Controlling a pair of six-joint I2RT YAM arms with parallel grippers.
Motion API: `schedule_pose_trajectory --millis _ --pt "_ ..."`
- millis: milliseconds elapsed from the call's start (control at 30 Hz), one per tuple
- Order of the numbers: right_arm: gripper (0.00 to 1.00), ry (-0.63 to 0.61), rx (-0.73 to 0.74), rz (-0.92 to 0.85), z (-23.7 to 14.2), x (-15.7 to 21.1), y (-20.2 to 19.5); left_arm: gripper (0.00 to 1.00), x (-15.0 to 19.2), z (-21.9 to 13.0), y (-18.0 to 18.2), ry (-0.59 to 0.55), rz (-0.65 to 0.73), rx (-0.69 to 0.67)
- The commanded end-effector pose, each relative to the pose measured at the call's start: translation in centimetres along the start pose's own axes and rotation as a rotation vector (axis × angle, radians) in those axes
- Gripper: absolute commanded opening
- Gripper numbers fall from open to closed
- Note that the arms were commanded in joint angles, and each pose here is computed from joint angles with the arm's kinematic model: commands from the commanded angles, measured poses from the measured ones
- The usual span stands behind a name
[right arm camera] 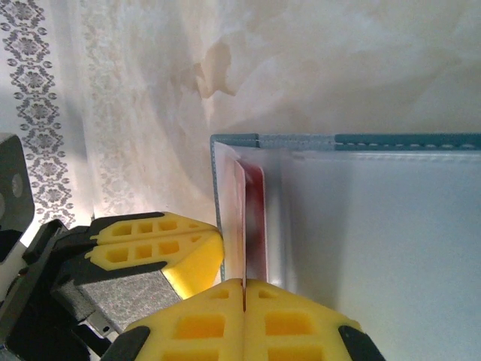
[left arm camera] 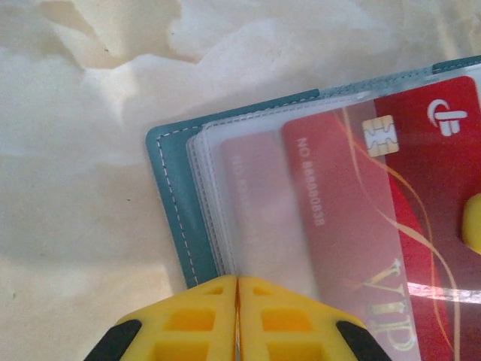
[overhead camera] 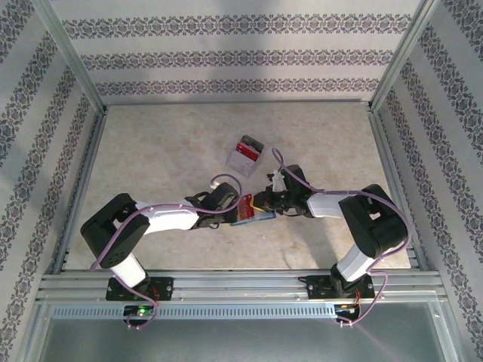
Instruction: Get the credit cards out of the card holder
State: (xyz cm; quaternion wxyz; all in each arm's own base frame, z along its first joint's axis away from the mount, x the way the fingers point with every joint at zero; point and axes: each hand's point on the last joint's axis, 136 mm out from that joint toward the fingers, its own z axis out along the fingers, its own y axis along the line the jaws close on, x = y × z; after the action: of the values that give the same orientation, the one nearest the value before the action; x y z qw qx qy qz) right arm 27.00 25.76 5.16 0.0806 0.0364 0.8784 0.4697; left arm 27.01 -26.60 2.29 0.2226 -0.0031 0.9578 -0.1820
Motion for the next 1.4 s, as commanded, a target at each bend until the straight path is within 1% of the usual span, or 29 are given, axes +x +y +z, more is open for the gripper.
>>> schedule_pose_trajectory --millis 0,167,267,433,567,633,767,867,967,1033,1100,1367 --pt "0.0 -0.019 0.039 -0.032 -0.8 -0.3 -0.3 0.09 2.2 0.3 2.9 0.085 -0.017 -0.087" --pt "0.0 -0.023 0.102 -0.042 -1.6 -0.3 -1.1 0.1 1.9 -0.2 3.2 0.075 -0.015 -0.096" --pt "0.0 -0.037 0.126 -0.057 -2.2 -0.5 -1.1 0.16 1.4 -0.6 3.1 0.062 -0.009 -0.091" --pt "0.0 -0.057 0.166 -0.094 -3.7 -0.8 -0.5 0.33 0.2 -1.8 2.1 0.031 0.007 -0.063" --pt "0.0 -0.076 0.167 -0.12 -4.7 -1.1 0.4 0.42 -1.1 -3.3 1.0 -0.006 0.016 -0.027" --pt "0.0 -0.085 0.16 -0.13 -5.0 -1.2 0.9 0.47 -1.9 -4.1 0.5 -0.031 0.017 -0.004" --pt "0.0 -0.093 0.133 -0.151 -5.4 -1.4 2.0 0.63 -3.2 -5.5 -0.1 -0.078 -0.002 0.051" --pt "0.0 -0.097 0.104 -0.171 -5.6 -1.5 2.9 0.71 -4.1 -6.5 -0.3 -0.117 -0.025 0.107" --pt "0.0 -0.102 0.07 -0.202 -5.8 -1.7 4.1 0.8 -4.7 -7.3 -0.1 -0.145 -0.044 0.135" --pt "0.0 -0.105 0.059 -0.229 -6.0 -1.9 4.8 0.88 -5.1 -7.8 0.5 -0.164 -0.057 0.136" --pt "0.0 -0.109 0.06 -0.263 -6.3 -2.3 5.5 1.0 -5.5 -8.4 1.2 -0.19 -0.074 0.133" --pt "0.0 -0.099 0.207 -0.424 -7.3 -5.1 6.7 0.99 -6.6 -10.6 3.9 -0.289 -0.118 0.097"
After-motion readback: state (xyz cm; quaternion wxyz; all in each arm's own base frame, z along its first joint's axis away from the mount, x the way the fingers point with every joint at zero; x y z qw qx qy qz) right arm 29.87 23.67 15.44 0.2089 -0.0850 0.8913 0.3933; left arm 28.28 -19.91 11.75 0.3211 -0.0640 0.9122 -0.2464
